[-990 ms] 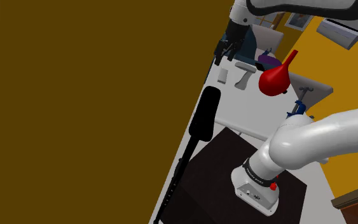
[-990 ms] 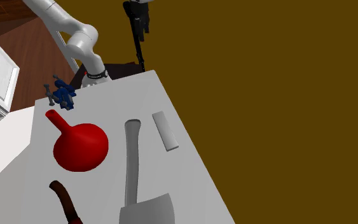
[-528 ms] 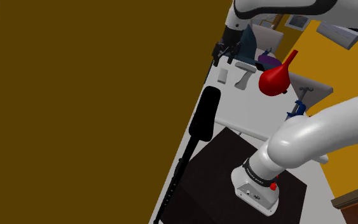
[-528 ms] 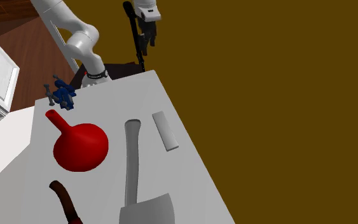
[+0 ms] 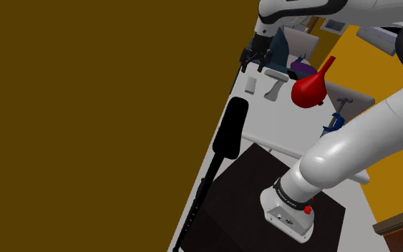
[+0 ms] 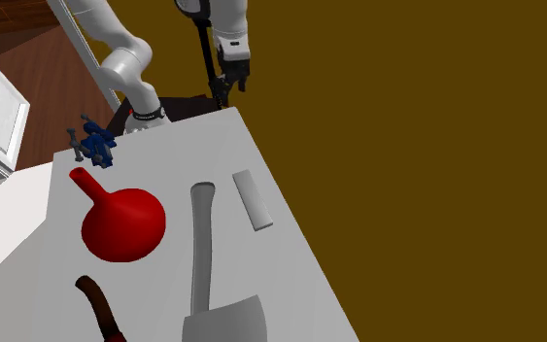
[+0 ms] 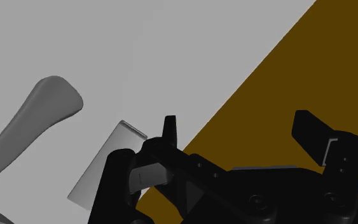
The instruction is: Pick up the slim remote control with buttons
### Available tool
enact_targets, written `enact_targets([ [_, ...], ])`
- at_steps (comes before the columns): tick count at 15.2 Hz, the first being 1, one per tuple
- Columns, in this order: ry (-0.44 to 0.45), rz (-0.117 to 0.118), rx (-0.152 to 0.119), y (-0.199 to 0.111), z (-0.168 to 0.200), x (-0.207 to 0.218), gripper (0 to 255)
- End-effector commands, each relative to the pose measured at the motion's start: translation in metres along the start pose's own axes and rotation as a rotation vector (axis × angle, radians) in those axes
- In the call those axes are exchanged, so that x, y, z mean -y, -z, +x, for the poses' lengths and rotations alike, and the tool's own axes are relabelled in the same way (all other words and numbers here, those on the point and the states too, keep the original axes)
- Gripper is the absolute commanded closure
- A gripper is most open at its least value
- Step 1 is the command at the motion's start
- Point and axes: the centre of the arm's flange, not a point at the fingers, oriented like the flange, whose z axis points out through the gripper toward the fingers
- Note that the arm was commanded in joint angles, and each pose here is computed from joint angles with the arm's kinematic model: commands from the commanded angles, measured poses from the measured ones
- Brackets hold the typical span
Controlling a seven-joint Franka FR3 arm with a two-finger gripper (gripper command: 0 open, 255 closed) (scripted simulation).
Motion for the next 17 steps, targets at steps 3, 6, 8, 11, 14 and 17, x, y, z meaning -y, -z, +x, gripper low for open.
enact_targets([
  [3,-0.113,0.008,-0.075,-0.04,0.07,-0.034,0],
  [6,-0.185,0.014,-0.069,-0.056,0.094,-0.062,0],
  [8,-0.234,0.018,-0.066,-0.067,0.109,-0.082,0],
  [11,-0.306,0.023,-0.06,-0.084,0.129,-0.112,0],
  [14,-0.378,0.029,-0.055,-0.101,0.147,-0.144,0],
  [17,-0.45,0.035,-0.05,-0.119,0.163,-0.177,0],
])
